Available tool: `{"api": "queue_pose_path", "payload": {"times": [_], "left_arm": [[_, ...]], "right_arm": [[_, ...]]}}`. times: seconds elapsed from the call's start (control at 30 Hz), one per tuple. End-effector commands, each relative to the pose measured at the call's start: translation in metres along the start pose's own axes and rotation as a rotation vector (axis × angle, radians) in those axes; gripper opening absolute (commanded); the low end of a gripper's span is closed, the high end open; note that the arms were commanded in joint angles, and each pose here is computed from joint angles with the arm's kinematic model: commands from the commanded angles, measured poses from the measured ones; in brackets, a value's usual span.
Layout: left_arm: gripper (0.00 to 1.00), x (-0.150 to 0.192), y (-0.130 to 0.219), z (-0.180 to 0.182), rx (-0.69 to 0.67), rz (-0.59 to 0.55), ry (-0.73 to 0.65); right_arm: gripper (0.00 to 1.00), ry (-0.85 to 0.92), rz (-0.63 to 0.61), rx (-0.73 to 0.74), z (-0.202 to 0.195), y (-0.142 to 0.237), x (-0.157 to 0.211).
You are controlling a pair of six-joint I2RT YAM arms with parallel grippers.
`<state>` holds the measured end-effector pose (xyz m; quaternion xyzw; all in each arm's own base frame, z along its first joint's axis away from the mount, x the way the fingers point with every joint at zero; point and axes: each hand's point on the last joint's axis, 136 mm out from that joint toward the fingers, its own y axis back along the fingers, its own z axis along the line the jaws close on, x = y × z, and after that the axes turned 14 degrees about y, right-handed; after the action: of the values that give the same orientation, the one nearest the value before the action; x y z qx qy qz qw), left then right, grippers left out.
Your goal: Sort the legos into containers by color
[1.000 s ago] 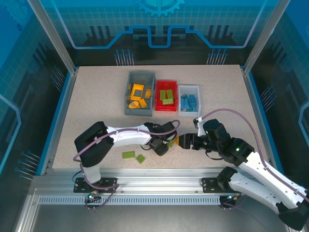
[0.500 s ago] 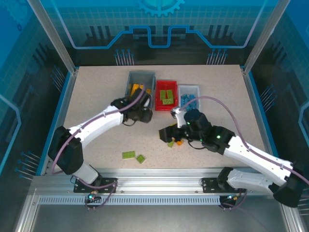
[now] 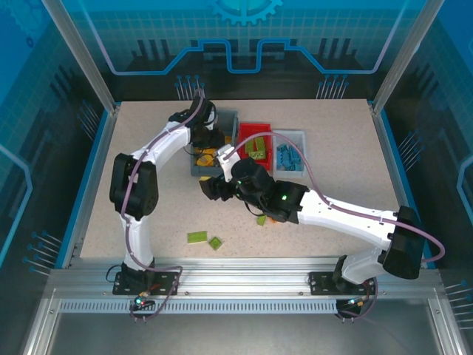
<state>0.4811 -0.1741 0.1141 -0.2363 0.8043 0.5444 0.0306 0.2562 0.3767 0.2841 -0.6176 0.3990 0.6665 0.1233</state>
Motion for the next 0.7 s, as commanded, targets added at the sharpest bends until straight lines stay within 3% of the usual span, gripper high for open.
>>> {"api": "queue_pose_path", "payload": {"times": [0.0, 0.1, 0.33, 0.5, 0.67], "left_arm": [[0.37, 0.007, -0.004, -0.013, 0.074, 0.083, 0.045], [0.39, 0.014, -0.012, -0.013, 0.085, 0.113, 0.06], [0.66, 0.015, -0.003, -0.004, 0.077, 0.097, 0.089], [0.66, 0.009, 0.029, -0.003, 0.085, 0.031, 0.102], [0.6, 0.018, 0.071, -0.006, 0.13, -0.035, 0.125]], "right_arm": [[0.74, -0.013, -0.039, 0.05, -0.007, 0.003, -0.015], [0.74, -0.021, -0.015, 0.055, -0.008, 0.002, -0.009], [0.75, -0.038, 0.036, 0.066, -0.012, 0.002, 0.003], [0.75, -0.042, 0.088, 0.083, -0.018, 0.009, 0.023], [0.73, -0.048, 0.232, 0.106, -0.022, 0.017, 0.08]]}}
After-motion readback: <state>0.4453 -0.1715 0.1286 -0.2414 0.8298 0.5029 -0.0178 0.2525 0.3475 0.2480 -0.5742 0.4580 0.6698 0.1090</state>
